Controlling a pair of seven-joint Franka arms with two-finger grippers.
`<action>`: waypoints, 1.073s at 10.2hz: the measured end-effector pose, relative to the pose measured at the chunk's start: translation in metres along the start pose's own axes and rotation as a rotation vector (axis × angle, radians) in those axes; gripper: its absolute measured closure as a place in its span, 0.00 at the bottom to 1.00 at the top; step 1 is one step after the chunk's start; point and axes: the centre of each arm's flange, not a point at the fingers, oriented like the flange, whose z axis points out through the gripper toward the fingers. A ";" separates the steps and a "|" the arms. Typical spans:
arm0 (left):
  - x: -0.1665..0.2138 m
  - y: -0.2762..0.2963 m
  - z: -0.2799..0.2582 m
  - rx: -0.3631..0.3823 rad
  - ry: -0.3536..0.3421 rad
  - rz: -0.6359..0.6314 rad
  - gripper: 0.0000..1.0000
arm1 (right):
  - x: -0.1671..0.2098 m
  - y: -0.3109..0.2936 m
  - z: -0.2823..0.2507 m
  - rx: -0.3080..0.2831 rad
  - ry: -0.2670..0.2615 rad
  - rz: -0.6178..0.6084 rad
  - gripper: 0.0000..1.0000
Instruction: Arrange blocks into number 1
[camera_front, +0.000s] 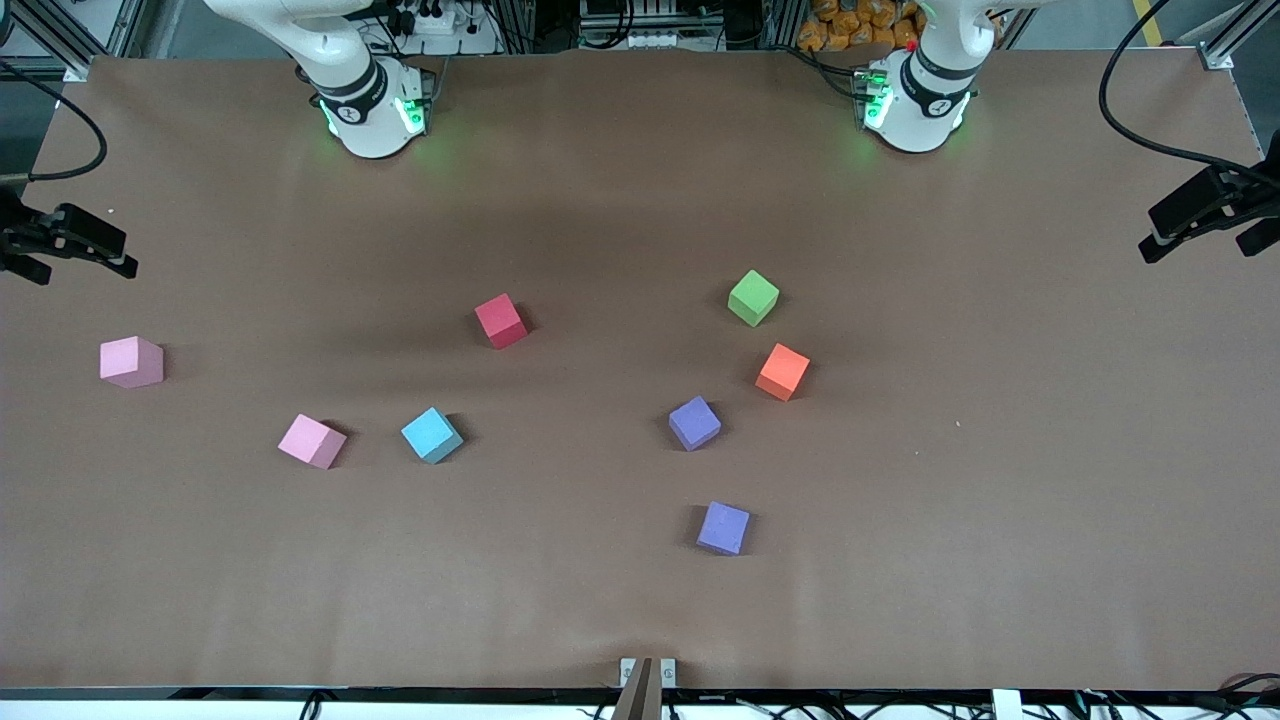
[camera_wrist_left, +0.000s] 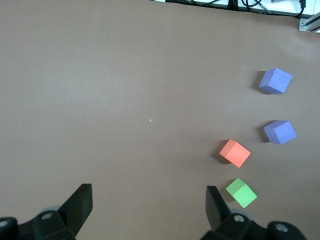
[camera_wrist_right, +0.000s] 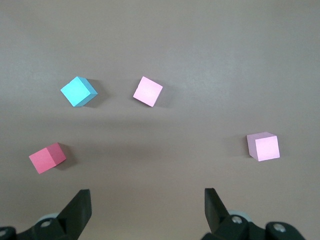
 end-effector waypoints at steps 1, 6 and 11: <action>0.000 0.000 0.000 0.000 0.000 0.000 0.00 | 0.000 0.001 0.000 0.000 0.000 0.003 0.00; -0.002 0.042 0.022 -0.002 -0.042 0.045 0.00 | -0.001 0.005 0.002 0.000 -0.003 0.009 0.00; 0.003 0.127 0.098 0.021 -0.167 0.075 0.00 | 0.006 -0.065 0.013 -0.001 -0.022 -0.015 0.00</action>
